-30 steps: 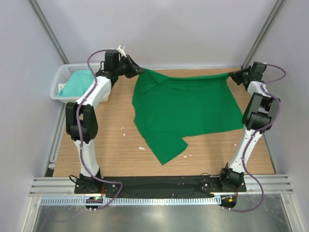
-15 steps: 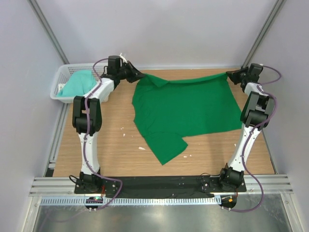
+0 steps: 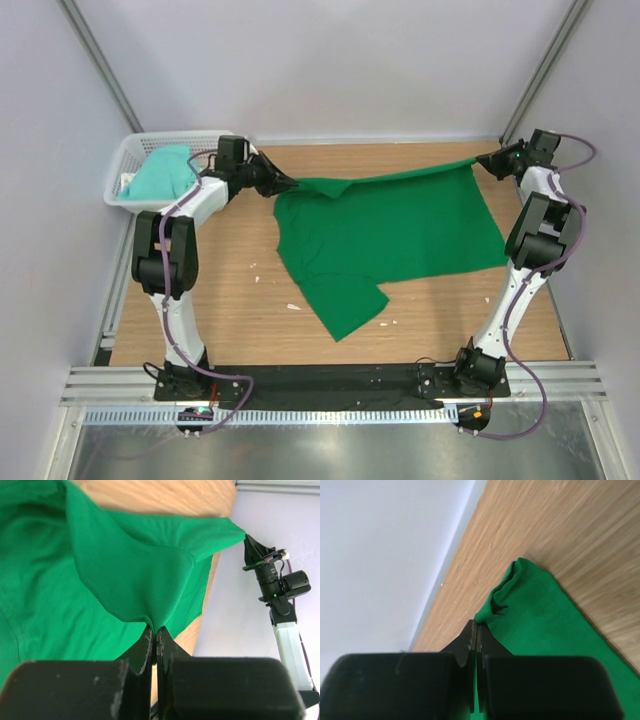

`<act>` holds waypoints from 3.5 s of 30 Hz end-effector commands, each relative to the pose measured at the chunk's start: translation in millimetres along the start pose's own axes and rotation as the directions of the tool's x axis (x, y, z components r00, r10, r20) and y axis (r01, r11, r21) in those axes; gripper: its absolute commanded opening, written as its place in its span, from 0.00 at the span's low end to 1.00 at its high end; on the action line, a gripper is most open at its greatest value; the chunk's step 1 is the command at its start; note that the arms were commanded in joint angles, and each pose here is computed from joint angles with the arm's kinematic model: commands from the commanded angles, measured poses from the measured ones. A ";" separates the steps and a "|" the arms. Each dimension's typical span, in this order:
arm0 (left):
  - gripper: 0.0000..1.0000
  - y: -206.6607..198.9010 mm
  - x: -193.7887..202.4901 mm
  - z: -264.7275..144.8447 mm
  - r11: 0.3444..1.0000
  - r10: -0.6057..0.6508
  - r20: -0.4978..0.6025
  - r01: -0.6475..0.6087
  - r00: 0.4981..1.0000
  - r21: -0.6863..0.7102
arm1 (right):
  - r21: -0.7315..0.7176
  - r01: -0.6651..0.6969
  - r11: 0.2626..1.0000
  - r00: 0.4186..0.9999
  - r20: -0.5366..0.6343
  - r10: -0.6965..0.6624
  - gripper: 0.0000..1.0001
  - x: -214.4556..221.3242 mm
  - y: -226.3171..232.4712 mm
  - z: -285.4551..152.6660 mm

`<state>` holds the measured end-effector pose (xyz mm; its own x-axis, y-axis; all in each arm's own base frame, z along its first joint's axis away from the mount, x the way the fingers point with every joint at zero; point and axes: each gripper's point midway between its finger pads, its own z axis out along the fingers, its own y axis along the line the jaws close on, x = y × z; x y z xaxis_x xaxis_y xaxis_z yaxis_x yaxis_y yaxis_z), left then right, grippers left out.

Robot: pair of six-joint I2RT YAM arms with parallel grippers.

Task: Fold and stack the t-shirts
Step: Fold the tshirt

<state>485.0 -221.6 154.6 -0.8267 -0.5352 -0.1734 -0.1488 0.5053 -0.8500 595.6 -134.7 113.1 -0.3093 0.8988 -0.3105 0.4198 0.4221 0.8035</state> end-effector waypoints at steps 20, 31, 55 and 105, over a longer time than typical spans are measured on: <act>0.00 18.5 22.1 -14.8 0.994 -0.076 -0.042 0.073 0.996 -0.079 | 0.171 0.080 0.982 0.991 -0.121 -0.060 0.01 36.4 -45.1 -35.8; 0.00 44.9 34.7 -13.1 0.981 -0.127 -0.058 0.117 0.990 -0.155 | 0.176 0.085 0.981 0.990 -0.123 -0.063 0.01 36.5 -46.1 -36.1; 0.00 87.5 47.7 -8.0 0.955 -0.159 -0.060 0.138 0.985 -0.262 | 0.202 0.091 0.975 0.990 -0.128 -0.066 0.01 39.8 -57.9 -35.0; 0.61 74.9 46.9 -46.5 0.953 0.054 -0.045 -0.065 0.998 -0.297 | 0.208 0.258 0.944 0.966 -0.068 -0.249 0.57 3.1 -31.9 -44.1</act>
<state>406.8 -188.2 61.5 -0.8681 -0.4932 -0.0555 -0.3469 0.6829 -0.6429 523.3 -134.7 49.2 -0.4824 0.8228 -0.3006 0.5989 0.5602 0.5723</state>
